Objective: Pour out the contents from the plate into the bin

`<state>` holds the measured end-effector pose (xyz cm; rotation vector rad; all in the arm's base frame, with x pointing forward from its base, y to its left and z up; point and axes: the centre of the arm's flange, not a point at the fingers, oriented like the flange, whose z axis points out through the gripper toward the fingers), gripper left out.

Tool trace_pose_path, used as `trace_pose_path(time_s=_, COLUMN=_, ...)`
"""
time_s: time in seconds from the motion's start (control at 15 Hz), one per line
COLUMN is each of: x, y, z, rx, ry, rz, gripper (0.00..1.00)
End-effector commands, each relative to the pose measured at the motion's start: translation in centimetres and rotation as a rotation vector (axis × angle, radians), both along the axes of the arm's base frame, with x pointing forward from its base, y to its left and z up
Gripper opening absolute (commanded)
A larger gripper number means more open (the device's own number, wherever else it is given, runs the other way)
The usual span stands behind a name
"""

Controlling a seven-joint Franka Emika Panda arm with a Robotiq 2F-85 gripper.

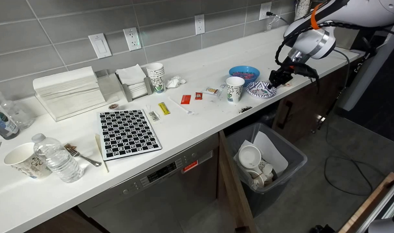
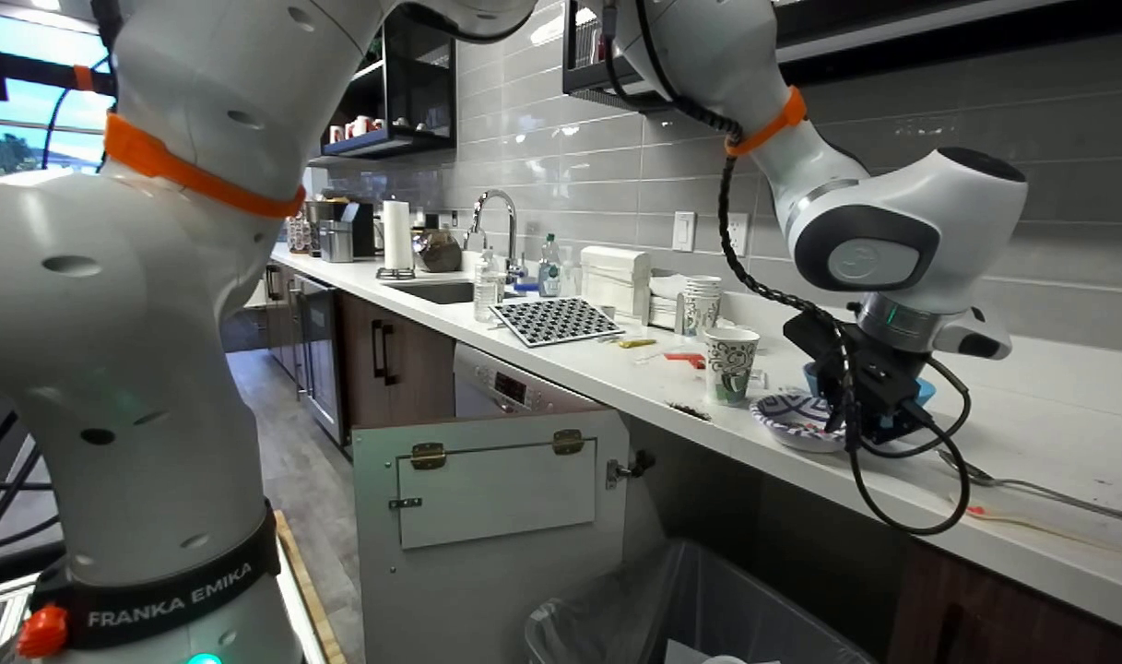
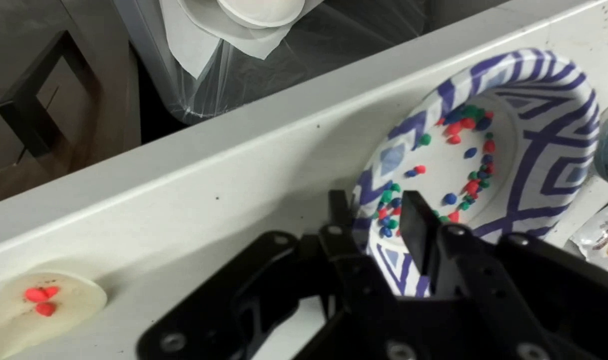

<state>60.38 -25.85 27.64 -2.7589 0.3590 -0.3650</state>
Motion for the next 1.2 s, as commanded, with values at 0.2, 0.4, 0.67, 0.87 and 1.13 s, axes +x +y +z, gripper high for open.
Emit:
trace_pose_path(time_s=0.2, x=1.3, y=-0.2, z=-1.1, rx=-0.008, ry=0.005, rz=-0.009, gripper=0.01)
trace_pose_path(time_s=0.4, x=0.6, y=-0.4, z=-0.9, rx=-0.009, ry=0.008, rz=-0.01, gripper=0.02)
trace_pose_path(time_s=0.67, x=-1.7, y=-0.8, z=0.5, rx=-0.045, ry=0.029, rz=-0.006, gripper=0.02)
trace_pose_path(time_s=0.87, x=-3.8, y=-1.3, z=2.1, rx=-0.134, ry=0.067, rz=0.0, gripper=0.02)
trace_pose_path(time_s=1.13, x=-6.3, y=-1.0, z=4.1, rx=-0.242, ry=0.135, rz=0.058, gripper=0.02)
